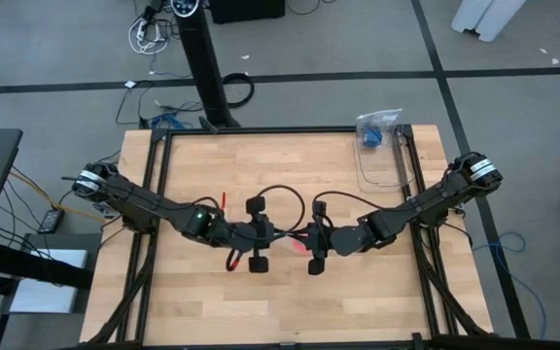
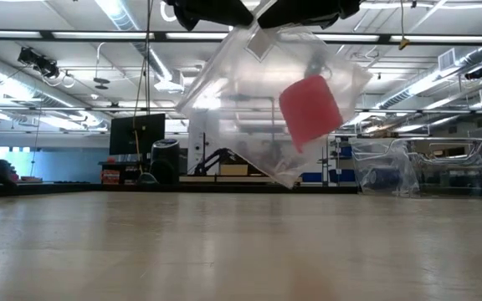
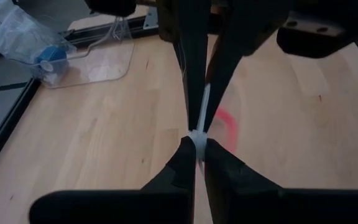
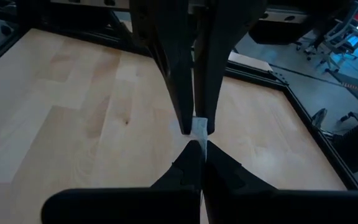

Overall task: Roll bandage
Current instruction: Close the transparent zip bag

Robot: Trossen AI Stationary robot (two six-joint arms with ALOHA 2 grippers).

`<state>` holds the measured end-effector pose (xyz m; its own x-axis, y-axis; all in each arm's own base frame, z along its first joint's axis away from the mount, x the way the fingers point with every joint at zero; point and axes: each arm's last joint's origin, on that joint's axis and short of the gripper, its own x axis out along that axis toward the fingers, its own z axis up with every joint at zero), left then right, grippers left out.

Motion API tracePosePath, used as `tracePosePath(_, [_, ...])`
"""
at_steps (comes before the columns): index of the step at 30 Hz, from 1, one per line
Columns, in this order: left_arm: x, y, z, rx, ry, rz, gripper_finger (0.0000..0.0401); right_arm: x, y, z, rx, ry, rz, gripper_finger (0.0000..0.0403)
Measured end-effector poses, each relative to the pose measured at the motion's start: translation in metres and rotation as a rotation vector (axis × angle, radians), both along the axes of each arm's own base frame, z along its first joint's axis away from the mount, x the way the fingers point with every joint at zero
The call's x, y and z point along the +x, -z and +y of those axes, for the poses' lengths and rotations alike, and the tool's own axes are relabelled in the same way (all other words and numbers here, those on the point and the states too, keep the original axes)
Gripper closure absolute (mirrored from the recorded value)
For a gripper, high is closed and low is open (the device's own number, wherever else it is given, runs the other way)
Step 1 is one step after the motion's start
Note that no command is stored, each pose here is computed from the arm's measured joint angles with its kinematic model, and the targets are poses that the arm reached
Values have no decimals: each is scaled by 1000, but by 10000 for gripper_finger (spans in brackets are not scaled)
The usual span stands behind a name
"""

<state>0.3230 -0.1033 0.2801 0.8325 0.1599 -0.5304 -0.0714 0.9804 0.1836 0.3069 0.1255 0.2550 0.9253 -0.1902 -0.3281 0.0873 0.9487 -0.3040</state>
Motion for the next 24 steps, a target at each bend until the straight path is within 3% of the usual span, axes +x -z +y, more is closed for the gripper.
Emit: tracePosePath(24, [-11, 14, 4, 14, -57, 164, 378, -2, -1, 2, -3, 6, -10, 403])
